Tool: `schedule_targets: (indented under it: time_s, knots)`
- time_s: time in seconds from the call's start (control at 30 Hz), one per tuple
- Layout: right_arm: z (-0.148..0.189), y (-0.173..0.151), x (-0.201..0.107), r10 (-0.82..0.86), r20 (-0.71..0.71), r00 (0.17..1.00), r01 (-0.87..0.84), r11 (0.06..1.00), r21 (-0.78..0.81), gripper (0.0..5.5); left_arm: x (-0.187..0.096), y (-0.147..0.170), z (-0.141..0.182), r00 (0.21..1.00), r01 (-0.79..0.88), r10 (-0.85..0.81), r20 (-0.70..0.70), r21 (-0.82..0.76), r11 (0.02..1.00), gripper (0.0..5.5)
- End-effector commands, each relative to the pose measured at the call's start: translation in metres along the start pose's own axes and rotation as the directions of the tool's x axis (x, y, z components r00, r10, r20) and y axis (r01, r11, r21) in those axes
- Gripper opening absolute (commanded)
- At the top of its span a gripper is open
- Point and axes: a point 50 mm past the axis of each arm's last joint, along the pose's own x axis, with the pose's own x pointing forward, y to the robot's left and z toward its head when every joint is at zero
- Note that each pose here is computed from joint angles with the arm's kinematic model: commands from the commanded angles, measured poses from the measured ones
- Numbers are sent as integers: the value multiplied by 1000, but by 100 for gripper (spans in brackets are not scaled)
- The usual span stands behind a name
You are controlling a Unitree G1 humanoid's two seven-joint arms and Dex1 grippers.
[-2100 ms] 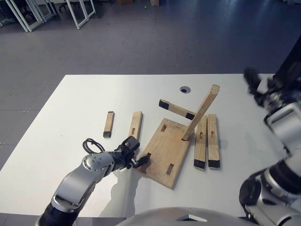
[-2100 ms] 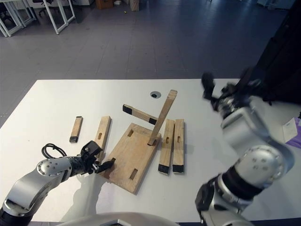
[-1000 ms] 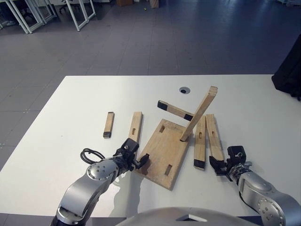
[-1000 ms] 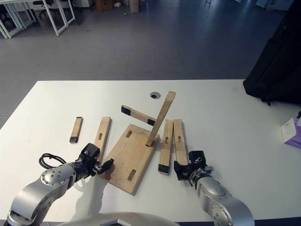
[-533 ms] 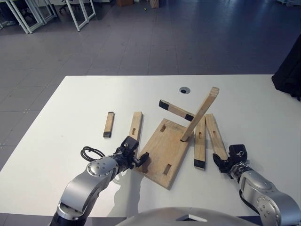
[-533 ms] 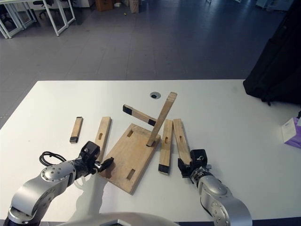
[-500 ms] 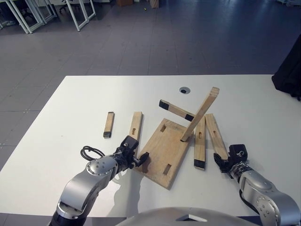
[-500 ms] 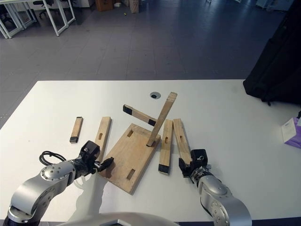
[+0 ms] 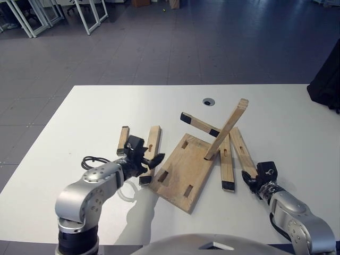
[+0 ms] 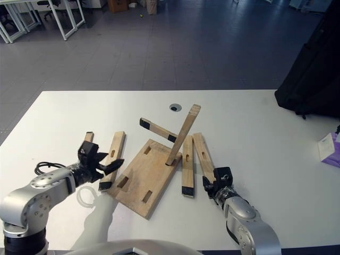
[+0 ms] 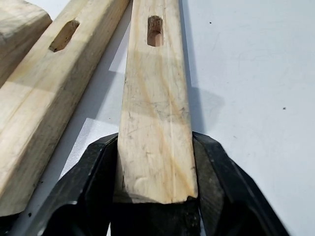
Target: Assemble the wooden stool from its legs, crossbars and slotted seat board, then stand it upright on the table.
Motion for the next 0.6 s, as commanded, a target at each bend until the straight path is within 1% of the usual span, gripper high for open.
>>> schedule_targets:
  time_s: [0.03,0.07,0.23,0.33,0.47,0.6]
  knots:
    - [-22,-11,3,-54,-138,989,60,997,37,204,-21,27,-9,986,-97,117,-117,163,982,379]
    - [-20,-13,4,-60,-130,990,65,997,40,204,-26,30,-13,981,-96,127,-148,201,975,379]
    - [-22,-14,2,-73,-131,989,81,995,64,204,-48,29,-26,969,51,22,-247,281,958,379]
    - [-21,-14,2,-71,-127,989,81,994,68,204,-51,27,-31,961,89,-4,-275,297,951,379]
    - [-19,-15,1,-72,-122,990,81,994,69,204,-57,28,-41,938,127,-2,-346,337,933,379]
    - [-15,-16,2,-71,-112,991,79,995,66,204,-50,21,-48,931,158,-12,-365,371,915,379]
